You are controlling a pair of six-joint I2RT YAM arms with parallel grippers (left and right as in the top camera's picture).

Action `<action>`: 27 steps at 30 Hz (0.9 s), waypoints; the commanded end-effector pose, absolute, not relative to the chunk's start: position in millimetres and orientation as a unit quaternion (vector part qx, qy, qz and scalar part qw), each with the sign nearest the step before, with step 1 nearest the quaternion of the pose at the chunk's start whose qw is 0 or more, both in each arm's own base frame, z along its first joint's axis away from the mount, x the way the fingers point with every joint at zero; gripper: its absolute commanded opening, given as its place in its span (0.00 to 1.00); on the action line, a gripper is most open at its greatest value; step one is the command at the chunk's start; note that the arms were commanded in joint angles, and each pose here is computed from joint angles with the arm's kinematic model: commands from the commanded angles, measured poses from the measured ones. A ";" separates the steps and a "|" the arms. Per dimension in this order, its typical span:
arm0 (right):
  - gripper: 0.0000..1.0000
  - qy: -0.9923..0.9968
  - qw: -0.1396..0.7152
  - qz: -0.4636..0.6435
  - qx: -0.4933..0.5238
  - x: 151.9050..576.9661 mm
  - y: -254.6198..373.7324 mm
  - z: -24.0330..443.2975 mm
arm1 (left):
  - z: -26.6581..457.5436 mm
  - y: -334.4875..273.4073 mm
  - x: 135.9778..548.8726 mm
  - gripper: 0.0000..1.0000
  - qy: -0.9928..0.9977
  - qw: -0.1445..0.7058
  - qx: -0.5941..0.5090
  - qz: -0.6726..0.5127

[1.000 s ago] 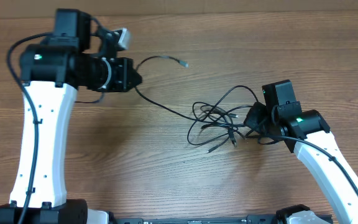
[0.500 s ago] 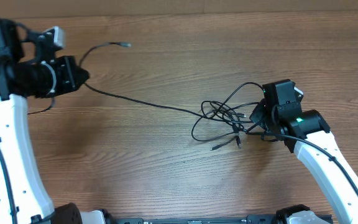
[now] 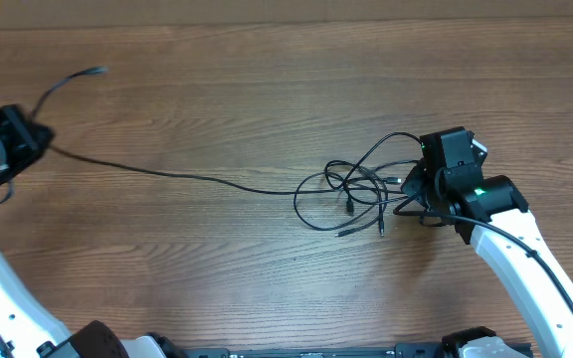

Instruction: Untangle cables

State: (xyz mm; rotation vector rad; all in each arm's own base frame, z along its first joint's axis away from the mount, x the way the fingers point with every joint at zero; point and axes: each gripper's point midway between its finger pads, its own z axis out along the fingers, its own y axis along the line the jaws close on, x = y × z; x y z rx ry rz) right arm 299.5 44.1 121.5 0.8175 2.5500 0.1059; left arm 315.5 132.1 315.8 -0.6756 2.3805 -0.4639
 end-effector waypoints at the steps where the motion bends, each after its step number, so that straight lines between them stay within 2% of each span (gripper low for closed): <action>1: 0.04 0.920 0.247 0.035 0.303 304.0 39.9 130.8 | 334.9 147.7 305.8 0.04 0.875 0.339 -0.288 -0.189; 6: 0.04 0.920 0.247 0.035 0.303 304.0 40.0 130.8 | 340.3 159.1 299.4 0.04 0.860 0.349 -0.320 -0.192; 10: 0.04 0.922 0.239 0.050 0.299 303.3 45.6 130.0 | 351.2 142.0 306.2 0.04 0.854 0.363 -0.293 -0.231; 19: 0.04 0.926 0.228 0.061 0.296 300.6 50.4 128.4 | 355.6 58.7 332.7 0.05 0.886 0.353 -0.124 -0.273; 27: 0.04 0.928 0.219 0.054 0.296 295.6 49.0 125.9 | 327.0 -24.2 349.7 0.08 0.931 0.295 0.004 -0.215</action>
